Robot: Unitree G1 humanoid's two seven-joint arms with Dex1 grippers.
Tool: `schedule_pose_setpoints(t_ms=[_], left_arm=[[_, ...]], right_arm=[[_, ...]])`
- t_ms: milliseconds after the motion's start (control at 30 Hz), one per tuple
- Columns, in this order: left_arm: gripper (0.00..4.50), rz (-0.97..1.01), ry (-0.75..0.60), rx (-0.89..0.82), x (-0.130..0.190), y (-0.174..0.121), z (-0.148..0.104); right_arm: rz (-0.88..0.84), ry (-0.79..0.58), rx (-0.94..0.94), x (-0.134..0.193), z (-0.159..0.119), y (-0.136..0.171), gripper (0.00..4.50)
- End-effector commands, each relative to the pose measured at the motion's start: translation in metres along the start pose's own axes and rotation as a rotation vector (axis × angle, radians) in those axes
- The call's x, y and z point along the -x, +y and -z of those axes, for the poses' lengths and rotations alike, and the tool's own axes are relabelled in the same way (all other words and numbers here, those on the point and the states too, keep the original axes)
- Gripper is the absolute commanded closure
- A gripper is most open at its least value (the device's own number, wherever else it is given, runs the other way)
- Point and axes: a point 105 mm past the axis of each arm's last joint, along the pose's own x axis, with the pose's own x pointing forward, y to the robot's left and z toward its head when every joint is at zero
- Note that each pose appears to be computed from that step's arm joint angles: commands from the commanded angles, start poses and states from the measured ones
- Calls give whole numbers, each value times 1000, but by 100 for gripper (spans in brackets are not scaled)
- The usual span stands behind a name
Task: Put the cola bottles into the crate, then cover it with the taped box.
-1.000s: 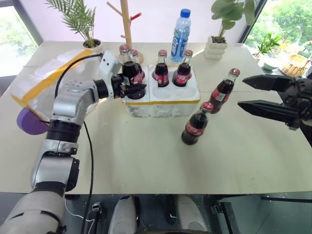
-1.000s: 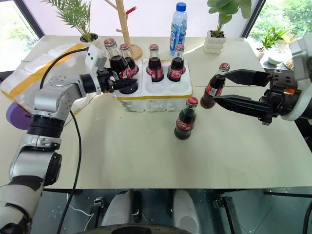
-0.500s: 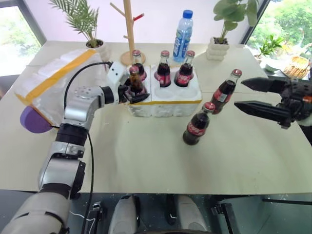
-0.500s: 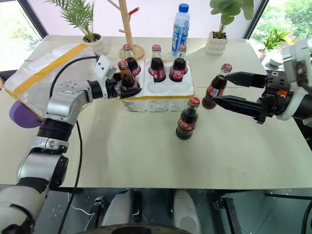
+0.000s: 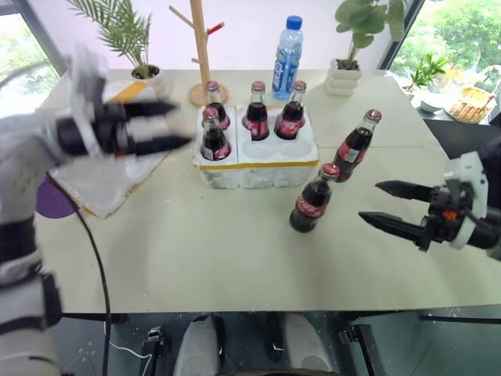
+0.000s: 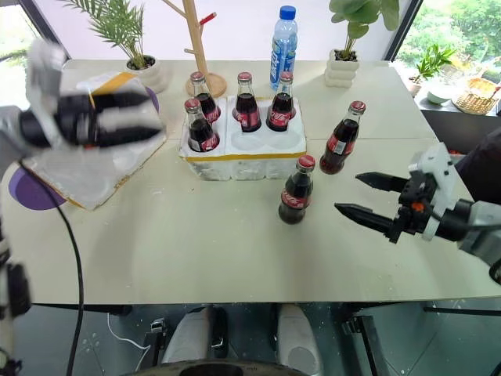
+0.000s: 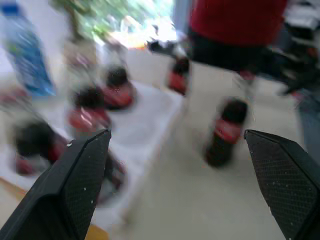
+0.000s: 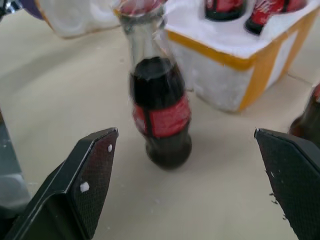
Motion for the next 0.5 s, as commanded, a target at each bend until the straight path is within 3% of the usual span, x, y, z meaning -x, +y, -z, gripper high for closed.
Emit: schedule_pose_setpoints(t_ms=[33, 500], left_arm=[[3, 72, 76, -91, -9, -26, 11], [3, 26, -21, -94, -38, -23, 15]], right_arm=[[15, -29, 16, -15, 5, 6, 0], [-23, -82, -72, -77, 17, 7, 0]])
